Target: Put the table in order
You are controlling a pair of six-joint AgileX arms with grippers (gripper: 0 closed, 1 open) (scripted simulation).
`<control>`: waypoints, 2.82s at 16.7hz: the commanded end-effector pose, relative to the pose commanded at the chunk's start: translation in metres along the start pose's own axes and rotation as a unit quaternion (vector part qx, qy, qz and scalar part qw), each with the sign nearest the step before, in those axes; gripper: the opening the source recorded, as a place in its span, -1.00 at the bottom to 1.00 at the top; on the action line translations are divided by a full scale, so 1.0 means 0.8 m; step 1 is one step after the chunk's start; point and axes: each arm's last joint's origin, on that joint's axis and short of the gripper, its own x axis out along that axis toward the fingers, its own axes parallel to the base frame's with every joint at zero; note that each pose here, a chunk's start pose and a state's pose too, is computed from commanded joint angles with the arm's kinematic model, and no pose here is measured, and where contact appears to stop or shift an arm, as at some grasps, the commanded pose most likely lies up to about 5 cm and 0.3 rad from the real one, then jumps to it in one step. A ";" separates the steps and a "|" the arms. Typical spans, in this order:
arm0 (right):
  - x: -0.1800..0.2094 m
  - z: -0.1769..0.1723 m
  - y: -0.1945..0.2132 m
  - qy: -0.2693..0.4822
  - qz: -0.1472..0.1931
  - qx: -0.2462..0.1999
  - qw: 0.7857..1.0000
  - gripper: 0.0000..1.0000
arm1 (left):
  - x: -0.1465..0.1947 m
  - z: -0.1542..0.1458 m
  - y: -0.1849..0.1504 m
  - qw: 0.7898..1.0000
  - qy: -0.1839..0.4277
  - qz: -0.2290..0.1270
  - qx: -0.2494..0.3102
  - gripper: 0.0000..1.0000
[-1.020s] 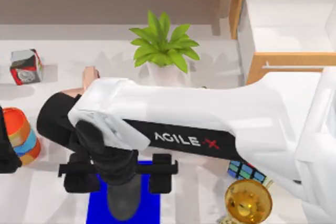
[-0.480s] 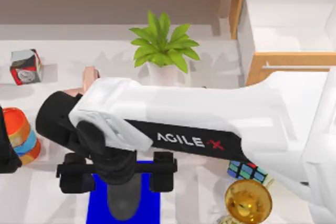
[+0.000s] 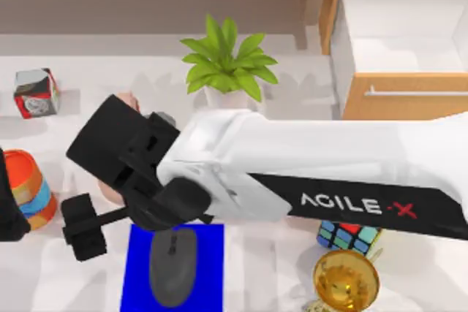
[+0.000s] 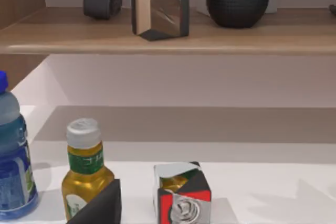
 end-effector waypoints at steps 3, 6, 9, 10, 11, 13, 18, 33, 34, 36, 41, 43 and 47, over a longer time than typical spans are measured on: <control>-0.020 0.014 -0.028 -0.119 0.029 -0.090 0.988 1.00 | 0.000 0.000 0.000 1.000 0.000 0.000 0.000 1.00; -0.040 0.024 -0.068 -0.249 0.015 -0.178 0.952 1.00 | 0.000 0.000 0.000 1.000 0.000 0.000 0.000 1.00; -0.058 0.023 -0.117 -0.364 -0.048 -0.259 0.893 1.00 | 0.000 0.000 0.000 1.000 0.000 0.000 0.000 1.00; -0.062 0.019 -0.135 -0.394 -0.078 -0.284 0.870 1.00 | 0.000 0.000 0.000 1.000 0.000 0.000 0.000 1.00; -0.065 0.013 -0.153 -0.419 -0.112 -0.308 0.847 1.00 | 0.000 0.000 0.000 1.000 0.000 0.000 0.000 1.00; -0.068 -0.004 -0.189 -0.451 -0.187 -0.351 0.799 1.00 | 0.000 0.000 0.000 1.000 0.000 0.000 0.000 1.00; -0.057 -0.067 -0.277 -0.417 -0.371 -0.449 0.698 1.00 | 0.000 0.000 0.000 1.000 0.000 0.000 0.000 1.00; -0.029 -0.156 -0.383 -0.193 -0.532 -0.549 0.614 1.00 | 0.000 0.000 0.000 1.000 0.000 0.000 0.000 1.00; -0.029 -0.156 -0.384 -0.193 -0.533 -0.549 0.614 1.00 | 0.000 0.000 0.000 1.000 0.000 0.000 0.000 1.00; -0.029 -0.152 -0.391 -0.195 -0.535 -0.547 0.614 1.00 | 0.000 0.000 0.000 1.000 0.000 0.000 0.000 1.00; -0.022 -0.142 -0.406 -0.194 -0.534 -0.546 0.616 1.00 | 0.000 0.000 0.000 1.000 0.000 0.000 0.000 1.00; -0.020 -0.138 -0.406 -0.193 -0.534 -0.546 0.616 1.00 | 0.000 0.000 0.000 1.000 0.000 0.000 0.000 1.00; -0.020 -0.131 -0.399 -0.193 -0.535 -0.548 0.614 1.00 | 0.000 0.000 0.000 1.000 0.000 0.000 0.000 1.00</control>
